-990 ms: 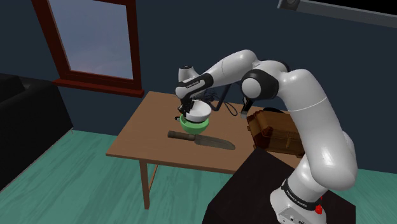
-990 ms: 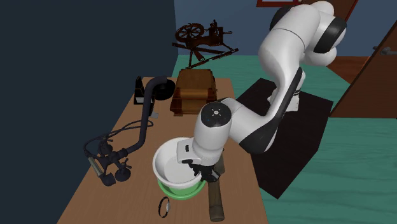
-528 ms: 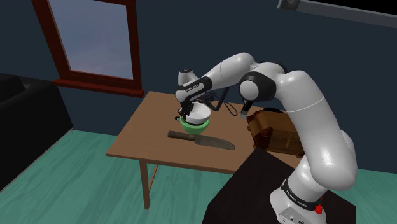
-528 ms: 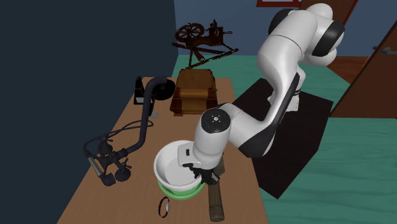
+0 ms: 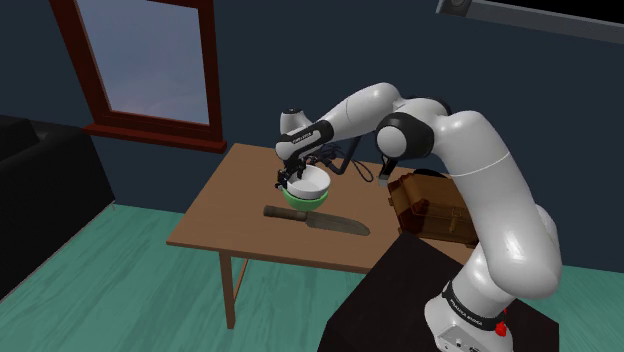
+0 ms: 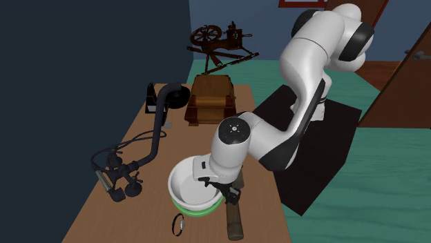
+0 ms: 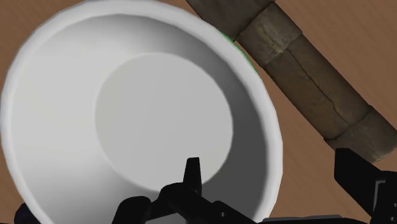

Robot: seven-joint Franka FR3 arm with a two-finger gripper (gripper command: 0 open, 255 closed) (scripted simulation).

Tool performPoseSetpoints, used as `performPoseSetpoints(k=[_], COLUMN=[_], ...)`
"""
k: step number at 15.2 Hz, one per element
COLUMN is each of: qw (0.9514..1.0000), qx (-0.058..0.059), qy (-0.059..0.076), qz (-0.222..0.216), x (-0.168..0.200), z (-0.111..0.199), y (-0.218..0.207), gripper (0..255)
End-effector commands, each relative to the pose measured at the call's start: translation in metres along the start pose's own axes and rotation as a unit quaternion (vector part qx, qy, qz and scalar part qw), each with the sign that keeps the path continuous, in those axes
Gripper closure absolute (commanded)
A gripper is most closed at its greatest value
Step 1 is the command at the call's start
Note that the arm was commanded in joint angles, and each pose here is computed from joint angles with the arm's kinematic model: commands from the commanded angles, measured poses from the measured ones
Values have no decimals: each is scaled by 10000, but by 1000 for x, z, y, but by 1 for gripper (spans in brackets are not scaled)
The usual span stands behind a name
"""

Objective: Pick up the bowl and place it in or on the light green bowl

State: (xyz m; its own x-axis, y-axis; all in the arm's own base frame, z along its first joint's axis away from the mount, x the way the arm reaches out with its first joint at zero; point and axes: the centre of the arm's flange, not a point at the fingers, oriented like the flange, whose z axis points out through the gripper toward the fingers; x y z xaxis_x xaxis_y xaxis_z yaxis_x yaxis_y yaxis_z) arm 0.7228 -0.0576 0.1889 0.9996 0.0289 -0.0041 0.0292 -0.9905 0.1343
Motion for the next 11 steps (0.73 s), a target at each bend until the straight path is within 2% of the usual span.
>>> performPoseSetpoints(k=[1, 5, 11], qw=[10000, 10000, 10000], qx=[0, 0, 0], qy=[0, 0, 0], qz=[0, 0, 0], x=[0, 0, 0], z=[0, -50, -50], y=[0, 0, 0], gripper=[0, 0, 0])
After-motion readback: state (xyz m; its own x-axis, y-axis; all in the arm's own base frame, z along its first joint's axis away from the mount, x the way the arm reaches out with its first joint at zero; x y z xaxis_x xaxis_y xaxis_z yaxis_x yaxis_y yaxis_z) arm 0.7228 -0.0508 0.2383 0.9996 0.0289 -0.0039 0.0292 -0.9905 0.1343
